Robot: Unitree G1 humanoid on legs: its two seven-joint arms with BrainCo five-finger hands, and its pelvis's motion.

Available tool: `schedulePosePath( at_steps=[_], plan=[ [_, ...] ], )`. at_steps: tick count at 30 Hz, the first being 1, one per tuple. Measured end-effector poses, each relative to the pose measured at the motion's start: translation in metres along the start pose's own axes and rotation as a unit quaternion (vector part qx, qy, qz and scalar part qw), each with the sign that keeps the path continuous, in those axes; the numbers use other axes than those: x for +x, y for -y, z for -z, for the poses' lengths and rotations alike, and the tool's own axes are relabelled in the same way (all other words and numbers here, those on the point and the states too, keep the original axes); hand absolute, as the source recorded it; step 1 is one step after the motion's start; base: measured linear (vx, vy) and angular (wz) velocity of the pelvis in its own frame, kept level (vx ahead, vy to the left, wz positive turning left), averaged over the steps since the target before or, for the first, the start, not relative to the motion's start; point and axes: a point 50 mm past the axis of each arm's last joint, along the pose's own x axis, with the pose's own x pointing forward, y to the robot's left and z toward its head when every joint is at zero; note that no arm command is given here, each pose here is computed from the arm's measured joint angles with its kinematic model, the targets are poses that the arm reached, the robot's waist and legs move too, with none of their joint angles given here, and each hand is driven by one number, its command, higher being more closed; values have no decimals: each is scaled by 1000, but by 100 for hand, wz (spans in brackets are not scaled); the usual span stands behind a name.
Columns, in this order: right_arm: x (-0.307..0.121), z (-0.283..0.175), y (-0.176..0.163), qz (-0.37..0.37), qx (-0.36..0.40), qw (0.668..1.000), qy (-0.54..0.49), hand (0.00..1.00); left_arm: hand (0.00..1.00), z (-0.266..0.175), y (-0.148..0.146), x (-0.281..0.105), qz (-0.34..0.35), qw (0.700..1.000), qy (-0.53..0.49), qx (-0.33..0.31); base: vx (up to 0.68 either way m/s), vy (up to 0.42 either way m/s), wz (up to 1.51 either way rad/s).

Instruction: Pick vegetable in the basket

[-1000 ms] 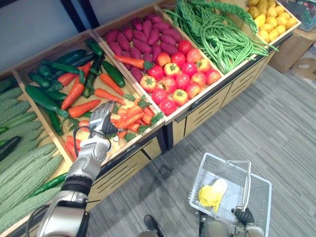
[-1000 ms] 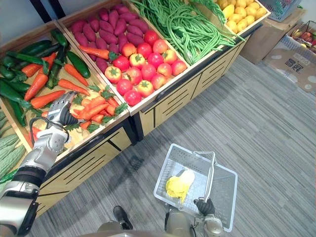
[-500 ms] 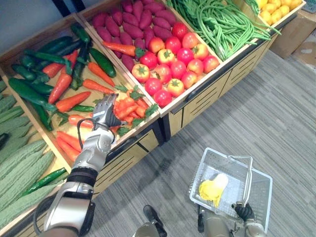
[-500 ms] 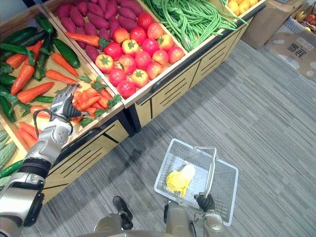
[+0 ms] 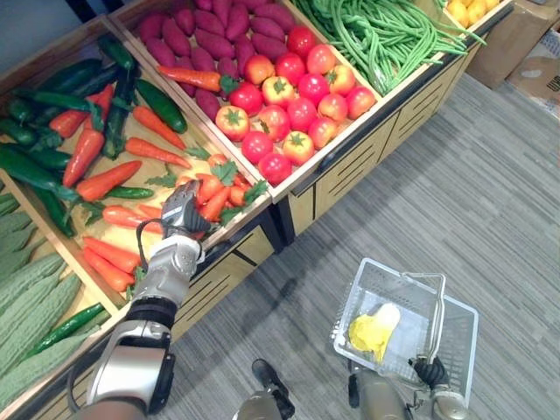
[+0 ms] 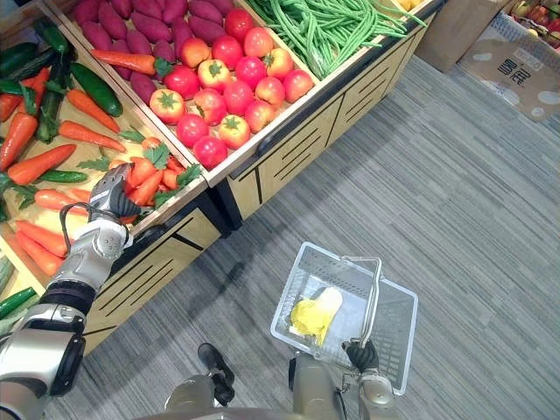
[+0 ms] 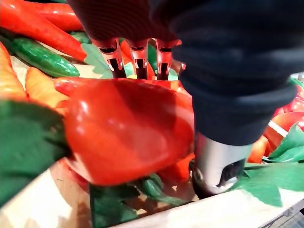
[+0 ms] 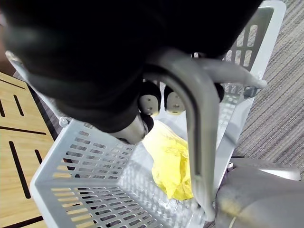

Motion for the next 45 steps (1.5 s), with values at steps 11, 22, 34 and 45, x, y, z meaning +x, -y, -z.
schedulePosePath(
  at_steps=[11,22,34,45],
  plan=[
    [1,-2,-1,1,-1,1000,2,100,100,4,-10,7,-17,999,-25,-19,-23,-38,-1],
    [1,-2,-1,2,-2,1000,3,100,100,8,-11,7,-27,999,-38,-25,-9,-19,1],
    [-2,11,10,27,-20,999,-26,100,100,5,-51,13,-149,986,-60,-53,-27,-30,18],
    [-4,26,55,81,-81,990,-81,100,100,-7,-76,1,-212,976,-8,-41,-35,23,22]
  ],
)
